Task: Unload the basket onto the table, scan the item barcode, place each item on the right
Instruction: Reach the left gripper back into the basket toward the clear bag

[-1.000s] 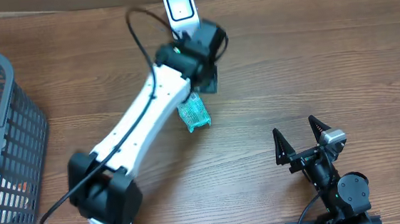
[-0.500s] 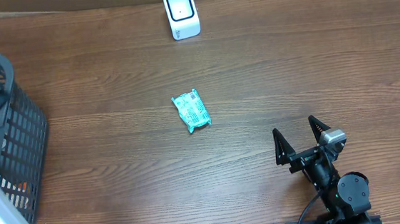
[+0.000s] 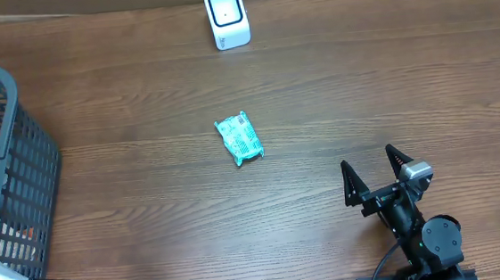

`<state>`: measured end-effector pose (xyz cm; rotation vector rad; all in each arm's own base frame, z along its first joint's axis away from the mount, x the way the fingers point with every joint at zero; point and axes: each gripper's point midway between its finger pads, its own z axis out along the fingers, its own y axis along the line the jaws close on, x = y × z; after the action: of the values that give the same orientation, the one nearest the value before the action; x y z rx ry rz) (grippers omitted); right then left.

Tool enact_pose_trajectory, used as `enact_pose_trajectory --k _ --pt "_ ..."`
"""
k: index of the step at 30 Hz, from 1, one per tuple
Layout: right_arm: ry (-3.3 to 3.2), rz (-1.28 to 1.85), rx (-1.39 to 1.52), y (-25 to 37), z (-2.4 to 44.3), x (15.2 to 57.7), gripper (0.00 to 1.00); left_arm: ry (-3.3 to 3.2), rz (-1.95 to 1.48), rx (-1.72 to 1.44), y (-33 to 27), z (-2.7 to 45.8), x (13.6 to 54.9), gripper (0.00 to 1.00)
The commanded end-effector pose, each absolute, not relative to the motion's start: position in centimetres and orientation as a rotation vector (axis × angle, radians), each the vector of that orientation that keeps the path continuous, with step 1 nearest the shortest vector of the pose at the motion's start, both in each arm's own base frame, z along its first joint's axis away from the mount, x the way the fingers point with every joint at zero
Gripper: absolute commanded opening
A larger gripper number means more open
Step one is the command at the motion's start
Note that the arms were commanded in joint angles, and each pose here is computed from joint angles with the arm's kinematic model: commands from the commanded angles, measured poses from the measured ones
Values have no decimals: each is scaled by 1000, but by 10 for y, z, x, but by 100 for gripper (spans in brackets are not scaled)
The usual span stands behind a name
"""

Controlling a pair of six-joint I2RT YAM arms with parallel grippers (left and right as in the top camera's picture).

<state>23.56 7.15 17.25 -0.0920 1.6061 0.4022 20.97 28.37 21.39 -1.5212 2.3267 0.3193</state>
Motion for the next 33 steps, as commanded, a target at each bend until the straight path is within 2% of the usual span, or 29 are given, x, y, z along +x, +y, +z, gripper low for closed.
enact_pose_trajectory --k 1,10,19,27,28,29,30,31,32,33 --pt "1603 401 -97 72 170 236 100 2399 410 -1419 298 193 200 70" --pt "1603 400 -97 72 170 236 100 2567 431 -1212 308 109 209 72" --pt "1603 401 -97 72 170 236 100 2696 558 -1305 326 55 192 69" --pt "1603 400 -97 72 170 236 100 2713 757 -1452 338 36 167 64" --pt "1603 400 -97 72 170 236 100 2701 791 -1479 340 36 164 61" --pt "1603 401 -97 72 170 236 100 2686 822 -1501 341 38 161 49" --pt "1603 401 -97 72 170 236 100 2676 837 -1512 342 39 160 47" --pt "1603 401 -97 72 170 236 100 2663 851 -1519 344 40 160 34" --pt "1603 401 -97 72 170 236 100 2653 877 -1519 347 42 159 17" --pt "1603 400 -97 72 170 236 100 2650 886 -1517 348 42 160 10"
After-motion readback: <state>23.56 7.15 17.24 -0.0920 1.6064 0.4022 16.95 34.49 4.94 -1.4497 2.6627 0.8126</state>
